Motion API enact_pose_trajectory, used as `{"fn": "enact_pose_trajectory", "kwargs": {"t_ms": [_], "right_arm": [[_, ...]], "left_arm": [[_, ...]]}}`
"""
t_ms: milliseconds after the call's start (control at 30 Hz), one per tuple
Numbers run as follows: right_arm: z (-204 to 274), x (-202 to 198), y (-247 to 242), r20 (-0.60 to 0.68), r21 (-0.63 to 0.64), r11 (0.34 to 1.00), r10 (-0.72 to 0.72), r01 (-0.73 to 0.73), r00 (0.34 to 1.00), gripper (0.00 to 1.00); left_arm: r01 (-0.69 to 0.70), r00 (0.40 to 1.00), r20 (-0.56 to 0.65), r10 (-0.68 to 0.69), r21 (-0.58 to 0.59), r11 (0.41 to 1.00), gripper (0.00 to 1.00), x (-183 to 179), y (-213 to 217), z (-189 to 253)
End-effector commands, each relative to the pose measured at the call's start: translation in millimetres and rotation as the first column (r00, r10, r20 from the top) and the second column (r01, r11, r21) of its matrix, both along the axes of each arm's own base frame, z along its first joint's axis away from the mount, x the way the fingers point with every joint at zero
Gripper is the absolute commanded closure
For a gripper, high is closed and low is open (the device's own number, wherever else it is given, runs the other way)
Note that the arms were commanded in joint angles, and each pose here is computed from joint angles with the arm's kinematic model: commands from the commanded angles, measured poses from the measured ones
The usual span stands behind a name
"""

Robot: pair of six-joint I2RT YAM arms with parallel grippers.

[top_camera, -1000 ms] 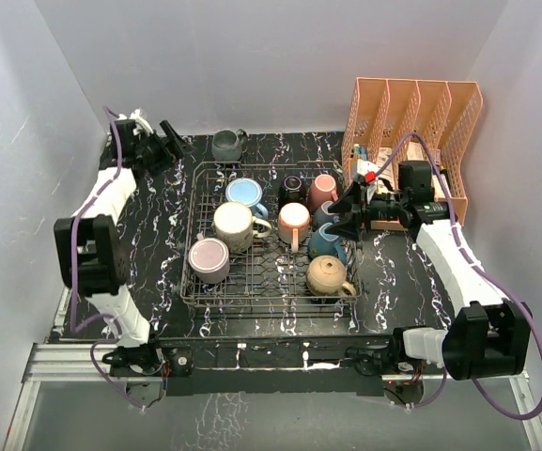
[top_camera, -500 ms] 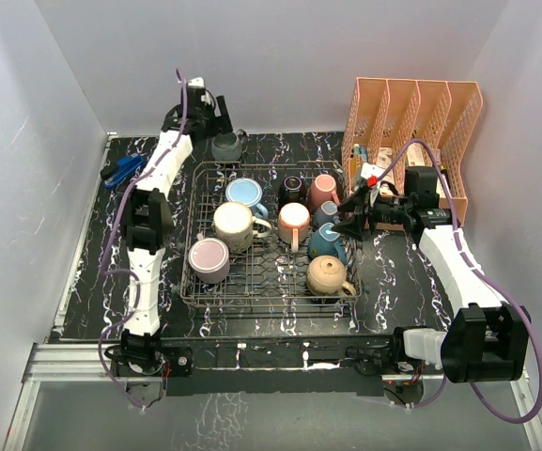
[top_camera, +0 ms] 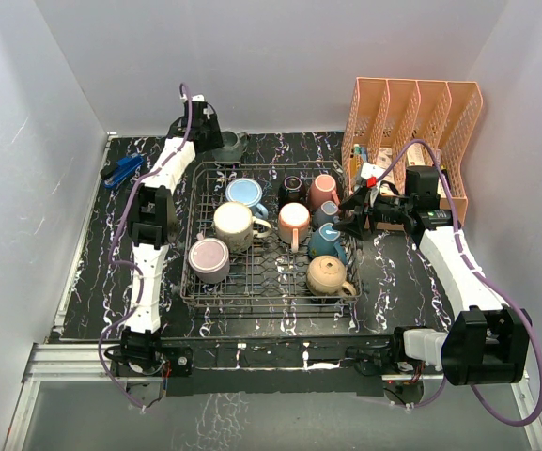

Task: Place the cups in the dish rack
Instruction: Pick up the cup at the center of the board.

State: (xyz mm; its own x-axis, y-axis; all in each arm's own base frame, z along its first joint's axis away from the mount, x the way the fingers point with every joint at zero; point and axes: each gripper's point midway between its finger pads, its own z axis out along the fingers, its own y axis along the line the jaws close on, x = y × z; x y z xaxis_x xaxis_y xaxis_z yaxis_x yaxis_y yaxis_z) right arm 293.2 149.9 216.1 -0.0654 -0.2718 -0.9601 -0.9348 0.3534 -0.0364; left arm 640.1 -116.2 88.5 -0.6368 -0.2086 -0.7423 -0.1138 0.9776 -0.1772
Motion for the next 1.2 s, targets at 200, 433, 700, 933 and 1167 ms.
{"fn": "enact_pose_trajectory", "kwargs": {"t_ms": [200,433,700,933,1167], "right_arm": [[10,1,1,0.075,0.005,1.000,0.013,-0.014,0.997,0.39],[10,1,2,0.072,0.010,1.000,0.016,-0.017,0.997,0.39],[11,0,3,0.068,0.020,1.000,0.018,-0.019,0.998,0.39],[9,0,3,0.062,0.023,1.000,0.018,-0.020,0.998,0.39],[7,0,4,0.048,0.031,0.999,0.019,-0.021,0.999,0.39]], "left_arm": [[0.018,1.000,0.016,-0.019,0.046,0.999,0.69,4,3,5],[0.051,0.999,0.012,-0.052,0.027,0.998,0.59,5,-3,-1],[0.047,0.999,-0.023,-0.047,0.018,0.999,0.74,3,-5,-22],[0.041,0.999,0.037,-0.041,0.006,0.999,1.00,11,-5,4],[-0.002,0.983,0.183,0.020,-0.098,0.995,1.00,27,-1,66]]}}
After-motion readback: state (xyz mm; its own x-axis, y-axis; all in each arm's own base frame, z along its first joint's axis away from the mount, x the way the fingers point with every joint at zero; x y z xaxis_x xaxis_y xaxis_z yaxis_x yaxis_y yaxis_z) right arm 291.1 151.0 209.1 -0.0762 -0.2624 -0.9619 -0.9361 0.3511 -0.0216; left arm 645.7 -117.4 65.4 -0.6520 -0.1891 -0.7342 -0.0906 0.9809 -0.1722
